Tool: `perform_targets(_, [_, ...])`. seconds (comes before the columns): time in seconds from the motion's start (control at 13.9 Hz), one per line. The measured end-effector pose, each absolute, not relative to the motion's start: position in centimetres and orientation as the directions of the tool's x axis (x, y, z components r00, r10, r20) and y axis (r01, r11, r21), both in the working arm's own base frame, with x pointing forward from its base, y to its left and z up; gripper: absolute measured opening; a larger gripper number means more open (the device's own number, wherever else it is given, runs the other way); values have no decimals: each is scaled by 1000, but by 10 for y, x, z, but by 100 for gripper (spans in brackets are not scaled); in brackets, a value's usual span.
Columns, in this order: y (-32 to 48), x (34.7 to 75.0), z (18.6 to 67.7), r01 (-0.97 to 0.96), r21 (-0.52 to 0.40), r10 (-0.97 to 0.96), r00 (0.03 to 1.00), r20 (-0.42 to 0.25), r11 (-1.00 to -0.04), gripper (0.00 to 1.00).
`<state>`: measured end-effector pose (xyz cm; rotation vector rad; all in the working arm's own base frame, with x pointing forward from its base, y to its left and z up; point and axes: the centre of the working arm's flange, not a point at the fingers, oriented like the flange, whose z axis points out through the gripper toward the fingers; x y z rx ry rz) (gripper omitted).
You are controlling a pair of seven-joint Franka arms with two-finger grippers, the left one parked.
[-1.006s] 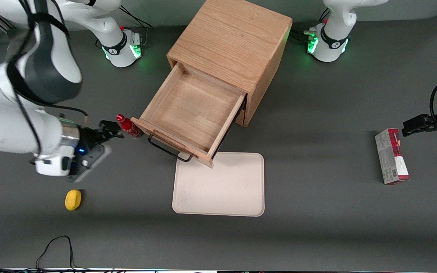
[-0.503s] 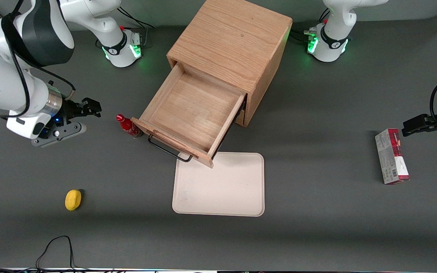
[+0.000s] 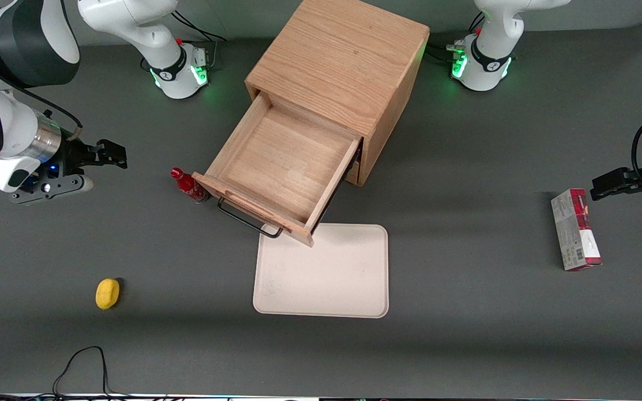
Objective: Open upper drawer
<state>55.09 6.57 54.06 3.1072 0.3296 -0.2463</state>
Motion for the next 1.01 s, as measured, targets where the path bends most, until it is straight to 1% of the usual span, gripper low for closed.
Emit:
perform_targets(0.14, [67,553,541,209,-8,208,969,-136,-978,100])
perform_targets(0.29, [59,553,543,186,-19,187,978,-96,-982,100])
perform_targets(0.43, [44,542,547,170,-34,171,984,-46,-985,100])
perform_targets(0.65, [35,520,559,185,-60,186,982,-14,-981,100])
perform_targets(0.86, [47,518,561,203,-67,204,979,-16,-977,100])
perform_targets(1.01, [52,523,560,208,-77,212,976,-48,-975,100])
